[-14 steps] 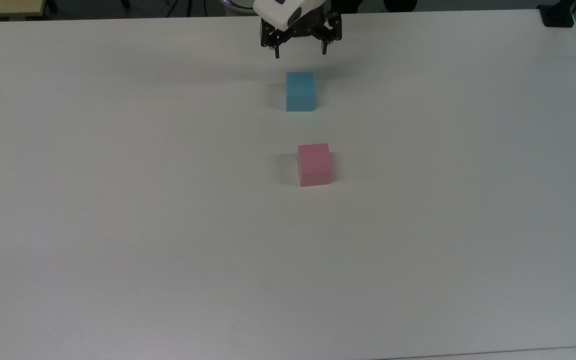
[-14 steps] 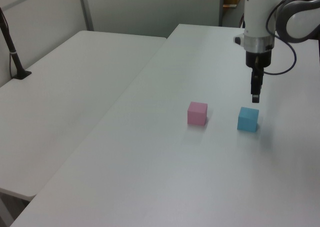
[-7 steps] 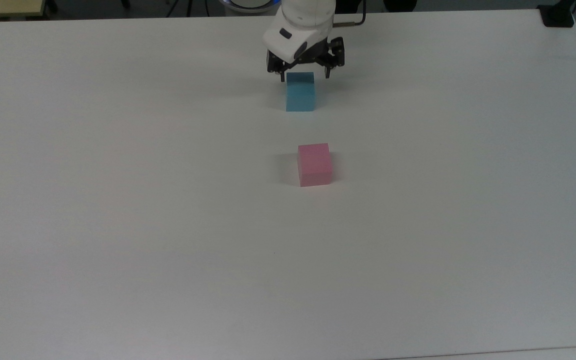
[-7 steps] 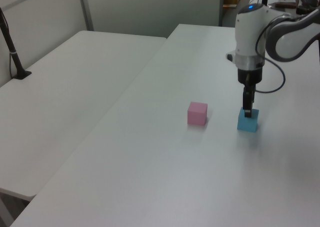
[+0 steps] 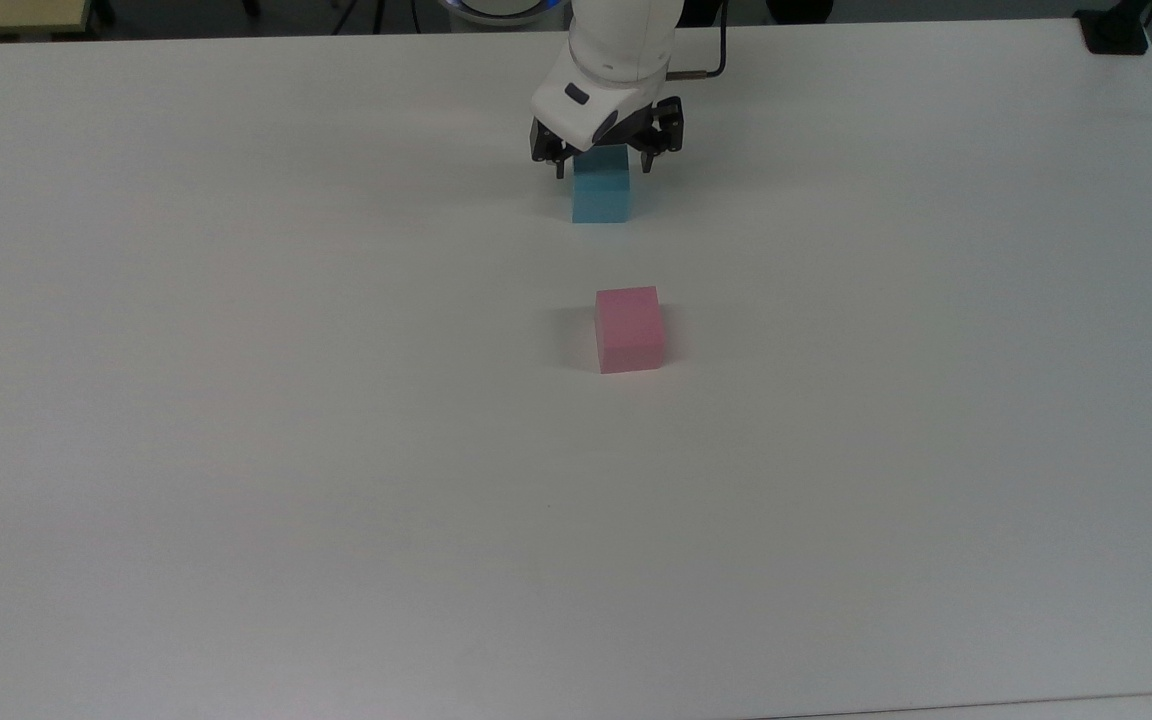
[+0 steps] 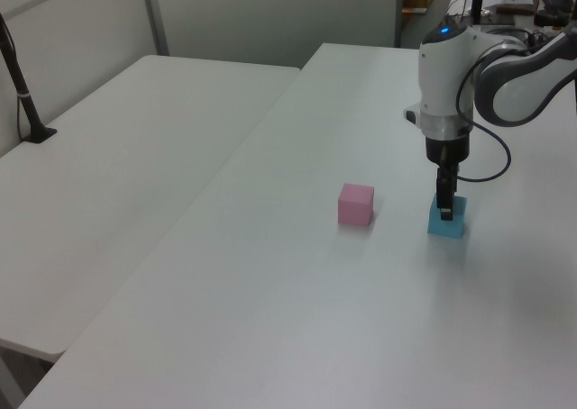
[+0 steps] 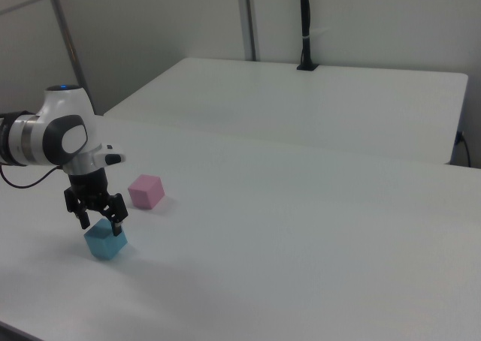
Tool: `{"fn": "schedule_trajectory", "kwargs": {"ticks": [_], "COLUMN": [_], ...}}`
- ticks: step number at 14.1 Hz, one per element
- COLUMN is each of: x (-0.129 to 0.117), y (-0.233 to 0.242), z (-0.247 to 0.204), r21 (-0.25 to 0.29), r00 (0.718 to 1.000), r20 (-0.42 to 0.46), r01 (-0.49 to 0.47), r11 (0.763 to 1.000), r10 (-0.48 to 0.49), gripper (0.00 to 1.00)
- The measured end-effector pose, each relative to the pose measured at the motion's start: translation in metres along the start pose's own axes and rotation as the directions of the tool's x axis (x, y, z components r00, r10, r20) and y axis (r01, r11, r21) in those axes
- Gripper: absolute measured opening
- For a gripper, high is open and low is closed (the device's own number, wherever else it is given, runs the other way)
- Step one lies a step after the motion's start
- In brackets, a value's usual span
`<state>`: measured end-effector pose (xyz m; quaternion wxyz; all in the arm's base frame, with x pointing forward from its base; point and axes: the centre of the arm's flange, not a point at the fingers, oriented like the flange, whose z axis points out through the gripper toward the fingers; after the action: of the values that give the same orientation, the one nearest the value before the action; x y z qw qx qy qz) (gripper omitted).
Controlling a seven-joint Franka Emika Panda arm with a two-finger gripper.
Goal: Put blue cube on pink cube
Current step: 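Close the gripper on the light-blue cube, then lift the light-blue cube and carry it toward the pink cube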
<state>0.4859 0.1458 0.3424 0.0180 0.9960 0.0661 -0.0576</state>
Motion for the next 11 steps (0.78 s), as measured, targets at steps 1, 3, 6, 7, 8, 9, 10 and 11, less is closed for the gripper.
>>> {"fn": "schedule_trajectory", "kwargs": {"ticks": [1, 3, 6, 7, 8, 9, 10, 11], "x": [0.000, 0.001, 0.002, 0.002, 0.004, 0.008, 0.013, 0.017], "y": [0.000, 0.000, 0.000, 0.000, 0.001, 0.002, 0.006, 0.009], "z": [0.002, 0.006, 0.011, 0.010, 0.007, 0.000, -0.010, -0.019], "r21": [-0.003, -0.005, -0.006, -0.006, -0.005, -0.001, 0.000, 0.001], "r00": [1.000, 1.000, 1.000, 1.000, 0.999, 0.998, 0.998, 0.997], "r20": [0.004, 0.012, 0.021, 0.018, 0.011, -0.003, -0.009, -0.009], "r01": [0.002, 0.004, -0.006, -0.019, -0.040, -0.058, -0.067, -0.075], "r11": [1.000, 1.000, 1.000, 1.000, 0.999, 0.998, 0.998, 0.997], "r10": [-0.002, -0.004, 0.006, 0.019, 0.040, 0.058, 0.067, 0.075], "gripper": [1.00, 0.99, 0.77, 0.65, 0.60, 0.60, 0.60, 0.60]}}
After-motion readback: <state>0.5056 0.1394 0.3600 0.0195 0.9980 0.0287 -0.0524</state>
